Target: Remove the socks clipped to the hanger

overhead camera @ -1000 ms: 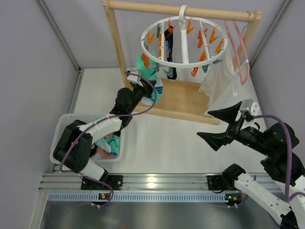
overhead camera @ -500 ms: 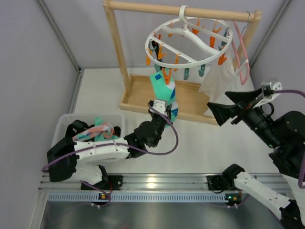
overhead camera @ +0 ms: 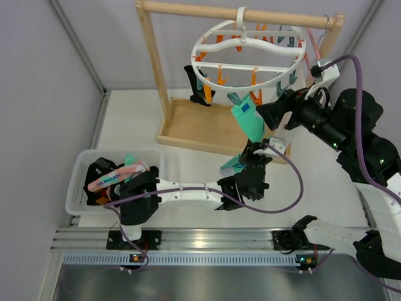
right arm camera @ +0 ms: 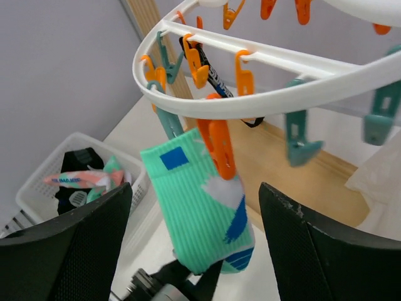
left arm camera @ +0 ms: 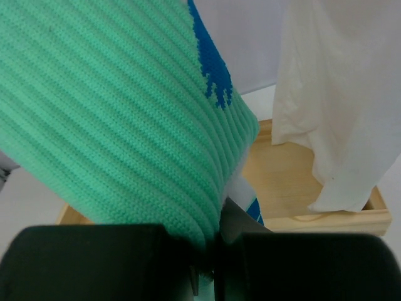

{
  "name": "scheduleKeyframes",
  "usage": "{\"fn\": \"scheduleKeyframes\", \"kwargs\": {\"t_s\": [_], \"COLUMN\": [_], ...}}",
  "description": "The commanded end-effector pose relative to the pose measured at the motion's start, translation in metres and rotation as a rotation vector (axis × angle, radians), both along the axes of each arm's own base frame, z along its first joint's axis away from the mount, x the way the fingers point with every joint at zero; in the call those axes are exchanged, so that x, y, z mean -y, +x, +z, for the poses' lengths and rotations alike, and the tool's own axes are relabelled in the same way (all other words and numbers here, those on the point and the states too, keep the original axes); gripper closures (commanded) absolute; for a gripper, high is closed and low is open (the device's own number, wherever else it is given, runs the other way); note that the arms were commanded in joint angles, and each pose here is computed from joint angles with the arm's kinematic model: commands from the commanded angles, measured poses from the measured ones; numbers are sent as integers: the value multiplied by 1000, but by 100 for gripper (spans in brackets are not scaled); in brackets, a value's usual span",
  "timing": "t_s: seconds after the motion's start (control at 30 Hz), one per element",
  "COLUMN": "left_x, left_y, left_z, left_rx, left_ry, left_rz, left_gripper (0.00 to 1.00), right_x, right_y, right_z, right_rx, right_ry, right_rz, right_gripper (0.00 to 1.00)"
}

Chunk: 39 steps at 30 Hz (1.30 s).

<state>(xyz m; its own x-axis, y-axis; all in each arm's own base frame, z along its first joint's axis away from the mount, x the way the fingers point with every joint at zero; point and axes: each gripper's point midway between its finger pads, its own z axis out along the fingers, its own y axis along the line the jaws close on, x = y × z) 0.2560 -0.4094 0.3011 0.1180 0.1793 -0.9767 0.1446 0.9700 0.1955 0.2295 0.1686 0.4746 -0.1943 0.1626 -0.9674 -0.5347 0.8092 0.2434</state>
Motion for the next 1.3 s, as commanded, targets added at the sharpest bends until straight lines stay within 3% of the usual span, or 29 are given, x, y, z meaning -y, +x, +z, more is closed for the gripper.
{"fn": "scheduleKeyframes", "kwargs": {"t_s": [0.0,0.3,0.43,0.73,1.27], "left_x": [11,57,68,65,65], "left_y": [0,11,15,19,18], "left_z": [-3,-9,-6,1,-1], "left_rx": [13,68,86,93,89], "left_ry": [159,426,461,462,429], "left_rz": [76,88,86,88,78], "left_gripper": [100,100,100,100,100], "right_x": [-1,5,1,-12,-11], "right_y": [-6,18,31,46,74], "right_z": [-1,-3,-14,-19,-27], "right_rx": [-34,-67,-70,4,41], "right_ry": [-68,-247,-357,-604,-753], "right_rz": [41,-45,-134,-288,-453], "right_gripper": [23,29,34,34,38]}}
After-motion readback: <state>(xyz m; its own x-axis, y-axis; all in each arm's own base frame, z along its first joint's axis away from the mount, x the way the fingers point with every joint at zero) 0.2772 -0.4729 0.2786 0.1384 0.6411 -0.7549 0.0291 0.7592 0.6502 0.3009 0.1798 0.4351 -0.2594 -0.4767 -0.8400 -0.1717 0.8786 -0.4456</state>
